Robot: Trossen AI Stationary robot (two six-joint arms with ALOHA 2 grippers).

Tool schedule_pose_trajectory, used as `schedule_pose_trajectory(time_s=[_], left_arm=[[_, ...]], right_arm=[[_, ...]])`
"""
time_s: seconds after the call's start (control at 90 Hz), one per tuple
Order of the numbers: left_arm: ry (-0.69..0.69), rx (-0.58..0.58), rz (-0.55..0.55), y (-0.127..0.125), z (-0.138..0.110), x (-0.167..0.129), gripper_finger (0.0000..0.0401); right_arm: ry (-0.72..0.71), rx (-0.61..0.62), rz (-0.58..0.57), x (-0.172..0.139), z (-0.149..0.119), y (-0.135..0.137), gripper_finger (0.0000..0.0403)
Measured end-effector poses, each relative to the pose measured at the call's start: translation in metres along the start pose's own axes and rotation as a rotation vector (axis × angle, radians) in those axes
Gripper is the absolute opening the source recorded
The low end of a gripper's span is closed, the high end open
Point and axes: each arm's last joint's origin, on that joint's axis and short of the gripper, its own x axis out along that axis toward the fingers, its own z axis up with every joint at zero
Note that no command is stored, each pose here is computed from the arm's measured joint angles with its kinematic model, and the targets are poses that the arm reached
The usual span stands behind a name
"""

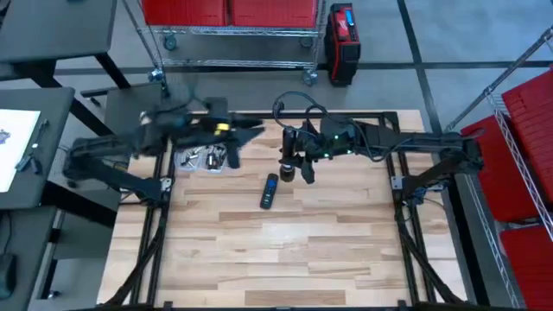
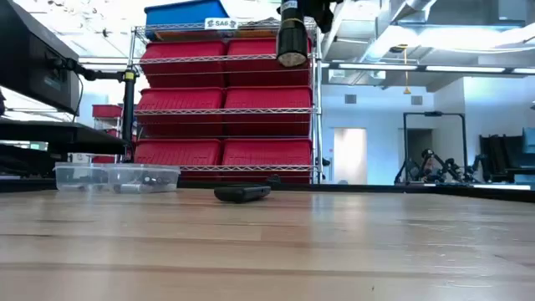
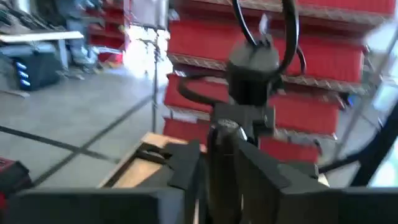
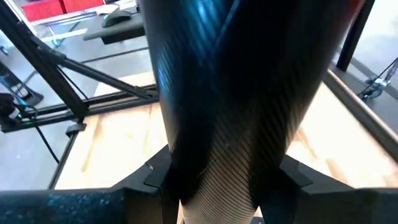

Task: Insert battery
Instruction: Open the flashlight's battery compartment

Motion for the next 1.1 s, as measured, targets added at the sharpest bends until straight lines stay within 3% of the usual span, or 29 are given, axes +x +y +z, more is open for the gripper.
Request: schedule_pose_trajectory(time_s=[0.122,0.211,0.389,0.822,1.1], left_arm=[[0.031,-0.013,-0.134,-0.002,0.004,0.024,0.0159],[0.085,0.000,-0.170,-0.002,0.000,0.034,0.0178],[0.093,0.025,-0.168,0.000,-0.007,0.048,0.0185],[0.089,0.054,-0.055,0.008,-0.007,0.048,0.0185],[0.132,0.003,-0.098,0.007,-0.022,0.059,0.0185]], right_arm=[[0.002,0.007,0.000,0.000,0.000,0.000,0.0140],[0.005,0.016,0.002,0.000,0.000,0.001,0.0140],[0.010,0.010,0.010,0.001,-0.001,0.005,0.0140],[-0.003,-0.005,0.032,0.001,-0.001,0.010,0.0140],[-0.005,-0.004,0.026,0.001,0.000,0.008,0.0140]])
